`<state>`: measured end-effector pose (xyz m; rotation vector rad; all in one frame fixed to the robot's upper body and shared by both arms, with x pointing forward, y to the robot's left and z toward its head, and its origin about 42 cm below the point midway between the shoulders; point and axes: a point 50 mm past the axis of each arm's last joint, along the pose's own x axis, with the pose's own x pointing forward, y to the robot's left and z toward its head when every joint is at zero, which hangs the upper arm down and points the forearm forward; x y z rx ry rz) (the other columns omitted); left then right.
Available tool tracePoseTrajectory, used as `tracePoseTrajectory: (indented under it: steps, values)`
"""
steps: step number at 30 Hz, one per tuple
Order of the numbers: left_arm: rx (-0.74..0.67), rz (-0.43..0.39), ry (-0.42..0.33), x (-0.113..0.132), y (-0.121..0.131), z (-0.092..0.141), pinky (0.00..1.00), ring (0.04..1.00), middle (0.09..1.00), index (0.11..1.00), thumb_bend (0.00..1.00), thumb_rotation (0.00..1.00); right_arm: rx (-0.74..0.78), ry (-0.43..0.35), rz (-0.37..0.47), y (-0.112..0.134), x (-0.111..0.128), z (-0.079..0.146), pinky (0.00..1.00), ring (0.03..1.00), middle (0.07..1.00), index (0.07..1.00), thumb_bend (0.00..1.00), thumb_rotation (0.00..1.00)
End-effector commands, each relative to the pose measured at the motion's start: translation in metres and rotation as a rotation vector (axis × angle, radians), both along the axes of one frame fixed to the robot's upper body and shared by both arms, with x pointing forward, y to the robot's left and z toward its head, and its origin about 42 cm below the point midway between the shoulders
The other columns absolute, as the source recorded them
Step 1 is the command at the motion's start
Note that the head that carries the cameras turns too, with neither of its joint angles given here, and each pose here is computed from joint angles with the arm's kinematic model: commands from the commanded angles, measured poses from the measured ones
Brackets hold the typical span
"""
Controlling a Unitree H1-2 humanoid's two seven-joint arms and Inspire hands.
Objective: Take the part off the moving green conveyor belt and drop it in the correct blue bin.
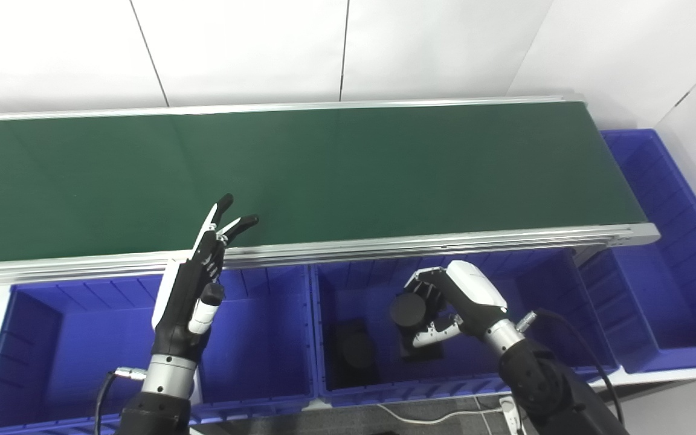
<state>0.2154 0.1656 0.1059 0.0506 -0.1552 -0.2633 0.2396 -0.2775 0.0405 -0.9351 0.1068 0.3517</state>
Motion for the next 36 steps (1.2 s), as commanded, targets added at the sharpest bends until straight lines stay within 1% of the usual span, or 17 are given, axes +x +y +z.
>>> tracePoseTrajectory:
  steps: [1, 2, 3, 4, 5, 6, 7, 8, 10, 12, 16, 26, 30, 32, 33, 34, 36]
  values:
    - [-0.005, -0.002, -0.059, 0.002, 0.0, 0.014, 0.95, 0.891, 0.837, 0.973, 0.96, 1.0, 0.023, -0.081, 0.008, 0.002, 0.009, 0.013, 0.34, 0.395, 0.48, 0.533, 0.52, 0.0]
    - [-0.008, -0.003, -0.061, 0.002, 0.001, 0.015, 0.95, 0.893, 0.837, 0.973, 0.96, 1.0, 0.022, -0.067, 0.011, 0.002, 0.009, 0.013, 0.34, 0.398, 0.487, 0.533, 0.52, 0.0]
    - [-0.009, -0.004, -0.066, 0.002, 0.002, 0.015, 0.96, 0.891, 0.834, 0.972, 0.96, 1.0, 0.019, -0.048, 0.017, 0.002, 0.009, 0.013, 0.37, 0.433, 0.528, 0.522, 0.52, 0.03]
    - [-0.009, -0.005, -0.07, 0.002, 0.002, 0.015, 0.96, 0.887, 0.832, 0.972, 0.95, 1.0, 0.016, -0.035, 0.021, 0.002, 0.009, 0.014, 0.41, 0.502, 0.591, 0.504, 0.52, 0.1]
    - [-0.011, -0.005, -0.074, 0.002, 0.002, 0.015, 0.96, 0.886, 0.832, 0.972, 0.95, 1.0, 0.01, -0.015, 0.028, 0.002, 0.009, 0.014, 0.41, 0.509, 0.597, 0.502, 0.52, 0.11]
    - [-0.012, -0.005, -0.077, 0.002, 0.003, 0.015, 0.95, 0.88, 0.828, 0.97, 0.95, 1.0, 0.005, 0.005, 0.033, 0.002, 0.009, 0.014, 0.46, 0.565, 0.641, 0.588, 0.72, 0.16]
    - [-0.012, -0.003, -0.077, 0.002, 0.003, 0.015, 0.93, 0.873, 0.825, 0.967, 0.95, 1.0, 0.003, 0.021, 0.039, 0.001, 0.009, 0.014, 0.51, 0.623, 0.687, 0.652, 0.84, 0.21]
    - [-0.01, -0.001, -0.078, 0.003, 0.003, 0.015, 0.91, 0.867, 0.823, 0.965, 0.95, 1.0, 0.004, 0.036, 0.044, 0.0, 0.009, 0.014, 0.56, 0.676, 0.729, 0.702, 0.93, 0.26]
    - [-0.005, 0.004, -0.08, 0.003, 0.002, 0.015, 0.89, 0.864, 0.826, 0.965, 0.94, 1.0, 0.002, 0.058, 0.047, 0.0, 0.008, 0.014, 0.6, 0.728, 0.769, 0.743, 0.98, 0.31]
    - [-0.008, 0.007, -0.084, 0.004, 0.002, 0.015, 0.88, 0.859, 0.824, 0.963, 0.93, 1.0, 0.001, 0.072, 0.047, -0.002, 0.008, 0.015, 0.62, 0.755, 0.797, 0.764, 1.0, 0.36]
    - [-0.018, 0.006, -0.094, 0.007, 0.0, 0.017, 0.87, 0.85, 0.819, 0.96, 0.92, 1.0, -0.004, 0.082, 0.047, -0.002, 0.008, 0.015, 0.64, 0.77, 0.813, 0.776, 1.0, 0.38]
    - [-0.03, 0.0, -0.101, 0.019, -0.002, 0.02, 0.87, 0.854, 0.812, 0.967, 0.92, 1.0, -0.011, 0.072, 0.051, -0.003, 0.013, 0.014, 0.61, 0.752, 0.796, 0.768, 1.0, 0.37]
    - [-0.03, 0.009, -0.102, 0.025, -0.001, 0.017, 0.87, 0.852, 0.804, 0.963, 0.92, 1.0, -0.003, 0.049, 0.057, -0.004, 0.014, 0.016, 0.6, 0.737, 0.786, 0.764, 1.0, 0.37]
    - [-0.034, 0.009, -0.101, 0.027, -0.001, 0.017, 0.88, 0.856, 0.807, 0.963, 0.93, 1.0, 0.003, 0.033, 0.059, -0.003, 0.012, 0.021, 0.61, 0.746, 0.792, 0.767, 1.0, 0.37]
    - [-0.035, 0.007, -0.105, 0.028, -0.002, 0.018, 0.88, 0.852, 0.807, 0.964, 0.93, 1.0, 0.01, 0.021, 0.059, -0.002, 0.011, 0.024, 0.6, 0.745, 0.791, 0.765, 1.0, 0.39]
    - [-0.033, 0.007, -0.107, 0.029, -0.002, 0.018, 0.88, 0.851, 0.807, 0.964, 0.93, 1.0, 0.017, 0.005, 0.06, -0.001, 0.009, 0.026, 0.6, 0.745, 0.791, 0.765, 1.0, 0.4]
    - [-0.027, 0.005, -0.109, 0.029, -0.002, 0.017, 0.88, 0.849, 0.807, 0.962, 0.93, 1.0, 0.047, -0.042, 0.059, 0.002, 0.005, 0.033, 0.6, 0.746, 0.789, 0.763, 1.0, 0.46]
